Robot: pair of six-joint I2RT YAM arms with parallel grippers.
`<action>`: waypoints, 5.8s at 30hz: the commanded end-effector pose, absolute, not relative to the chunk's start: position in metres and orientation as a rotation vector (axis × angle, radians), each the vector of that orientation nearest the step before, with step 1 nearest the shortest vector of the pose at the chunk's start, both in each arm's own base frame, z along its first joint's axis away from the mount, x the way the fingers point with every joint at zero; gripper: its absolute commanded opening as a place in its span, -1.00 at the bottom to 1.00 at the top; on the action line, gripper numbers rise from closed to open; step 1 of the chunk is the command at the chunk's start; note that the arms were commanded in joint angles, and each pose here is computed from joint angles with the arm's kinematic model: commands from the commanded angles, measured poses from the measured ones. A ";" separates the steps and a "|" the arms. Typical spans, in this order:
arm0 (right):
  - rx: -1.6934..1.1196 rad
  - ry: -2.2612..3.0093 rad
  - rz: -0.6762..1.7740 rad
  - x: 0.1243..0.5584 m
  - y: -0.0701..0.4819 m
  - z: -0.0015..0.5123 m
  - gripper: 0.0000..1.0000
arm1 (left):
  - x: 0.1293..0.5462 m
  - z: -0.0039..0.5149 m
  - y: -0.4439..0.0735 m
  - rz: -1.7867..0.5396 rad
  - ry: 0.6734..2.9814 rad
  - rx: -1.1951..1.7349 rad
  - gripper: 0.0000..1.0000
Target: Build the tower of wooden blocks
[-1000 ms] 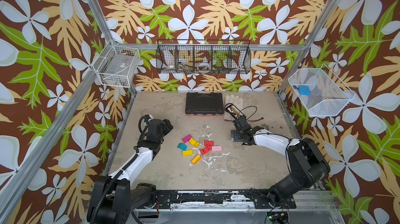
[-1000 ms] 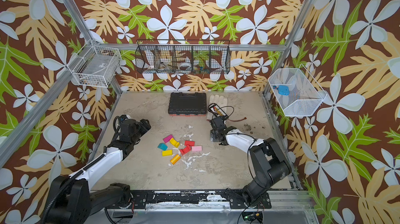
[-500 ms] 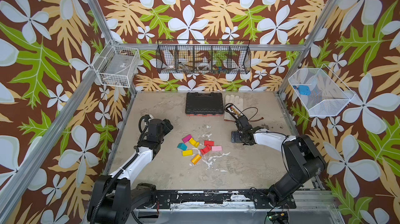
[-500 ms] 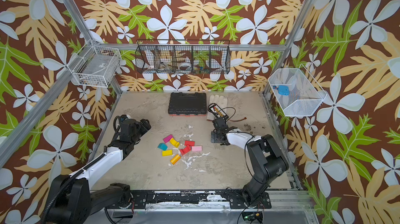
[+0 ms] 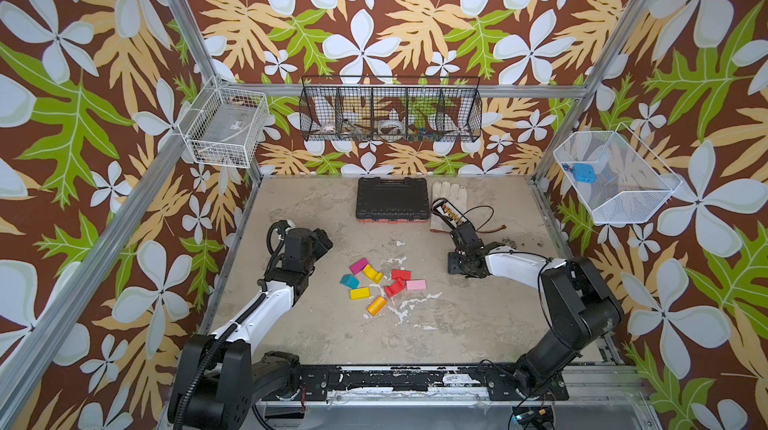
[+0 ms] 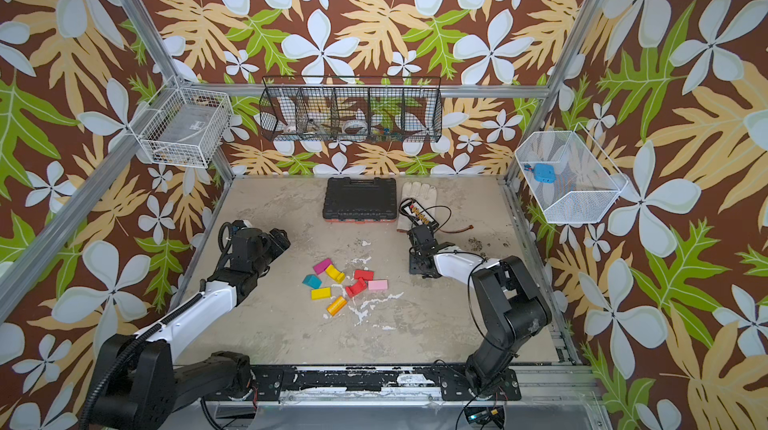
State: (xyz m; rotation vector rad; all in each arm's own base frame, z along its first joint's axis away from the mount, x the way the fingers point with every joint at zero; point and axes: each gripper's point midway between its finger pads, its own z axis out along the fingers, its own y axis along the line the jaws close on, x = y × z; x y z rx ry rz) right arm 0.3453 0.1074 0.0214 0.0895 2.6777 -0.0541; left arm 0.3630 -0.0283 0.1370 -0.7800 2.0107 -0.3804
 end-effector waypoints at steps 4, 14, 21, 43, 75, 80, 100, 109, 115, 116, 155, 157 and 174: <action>0.093 2.681 -0.059 0.346 0.107 0.021 0.04 | 0.364 0.138 -0.028 -0.381 2.010 -0.785 0.71; 0.087 2.686 -0.032 0.342 0.110 0.022 0.12 | 0.364 0.138 -0.028 -0.380 2.012 -0.785 0.71; 0.093 2.622 -0.063 0.338 0.102 0.043 0.48 | 0.365 0.137 -0.029 -0.384 2.014 -0.784 0.70; 0.081 2.589 -0.027 0.293 0.092 0.047 0.32 | 0.331 0.183 -0.282 -1.117 2.060 0.232 0.67; 0.089 2.661 -0.111 0.301 0.092 0.028 0.18 | 0.331 0.162 -0.306 -1.013 2.167 0.287 0.61; 0.092 2.668 -0.119 0.302 0.091 0.026 0.16 | 0.332 0.162 -0.306 -1.007 2.170 0.285 0.60; -0.061 2.301 0.231 0.296 0.141 0.138 0.64 | 0.340 0.156 -0.299 -0.926 2.173 0.271 0.60; -0.381 2.241 0.407 0.286 0.227 0.134 0.75 | 0.342 0.179 -0.257 -0.778 1.993 0.145 0.61; -0.489 2.339 0.397 0.284 0.247 0.103 0.78 | 0.339 0.193 -0.232 -0.715 1.918 0.051 0.63; -0.482 2.353 0.380 0.284 0.246 0.100 0.81 | 0.338 0.193 -0.228 -0.704 1.916 0.037 0.63; -0.442 2.571 -0.054 0.277 0.226 0.020 0.52 | 0.335 0.205 -0.207 -0.646 1.867 -0.041 0.65; -0.449 2.582 -0.038 0.276 0.229 0.018 0.49 | 0.336 0.205 -0.207 -0.647 1.868 -0.040 0.65; -0.477 2.631 -0.017 0.274 0.238 0.004 0.19 | 0.335 0.206 -0.209 -0.653 1.869 -0.035 0.65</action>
